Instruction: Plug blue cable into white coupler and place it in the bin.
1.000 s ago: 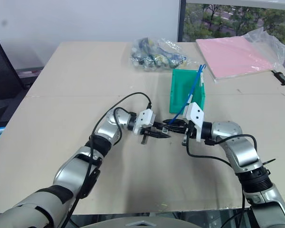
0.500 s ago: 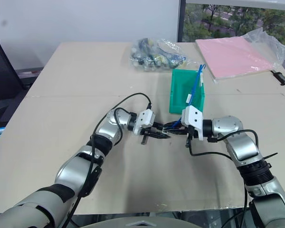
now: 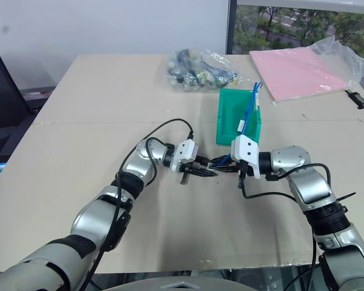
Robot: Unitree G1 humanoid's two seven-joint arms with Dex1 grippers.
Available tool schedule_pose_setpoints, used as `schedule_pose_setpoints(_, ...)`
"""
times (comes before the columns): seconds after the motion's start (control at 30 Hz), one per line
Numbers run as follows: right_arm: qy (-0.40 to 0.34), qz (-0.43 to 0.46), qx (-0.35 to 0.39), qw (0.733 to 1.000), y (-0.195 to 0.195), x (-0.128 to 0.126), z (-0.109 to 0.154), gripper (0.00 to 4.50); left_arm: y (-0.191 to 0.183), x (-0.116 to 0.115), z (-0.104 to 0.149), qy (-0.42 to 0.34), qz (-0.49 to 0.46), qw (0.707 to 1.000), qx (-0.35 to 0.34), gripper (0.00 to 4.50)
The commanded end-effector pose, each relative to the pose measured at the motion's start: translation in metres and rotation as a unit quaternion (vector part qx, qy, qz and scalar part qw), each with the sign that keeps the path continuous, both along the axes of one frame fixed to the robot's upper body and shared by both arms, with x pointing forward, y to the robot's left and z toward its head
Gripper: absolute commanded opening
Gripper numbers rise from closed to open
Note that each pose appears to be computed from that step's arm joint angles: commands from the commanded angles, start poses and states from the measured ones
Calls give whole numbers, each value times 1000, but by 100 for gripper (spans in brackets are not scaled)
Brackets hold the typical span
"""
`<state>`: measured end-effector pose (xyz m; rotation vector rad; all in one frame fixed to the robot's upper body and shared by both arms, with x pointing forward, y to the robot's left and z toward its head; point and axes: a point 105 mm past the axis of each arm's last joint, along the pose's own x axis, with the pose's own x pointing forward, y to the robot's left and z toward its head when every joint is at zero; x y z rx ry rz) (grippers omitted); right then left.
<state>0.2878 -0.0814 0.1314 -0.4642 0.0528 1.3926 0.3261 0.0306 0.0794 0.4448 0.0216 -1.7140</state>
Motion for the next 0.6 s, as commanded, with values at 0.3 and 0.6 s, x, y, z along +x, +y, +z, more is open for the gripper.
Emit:
schedule_pose_setpoints(0.3, 5, -18, -5, 1000, 7, 4, -1, 0, -6, -18, -30, 38, -32, 998, 44, 56)
schedule_pose_setpoints(0.6, 46, -34, -24, 998, 9, 11, -38, 0, -5, -20, -31, 38, -31, 998, 39, 56)
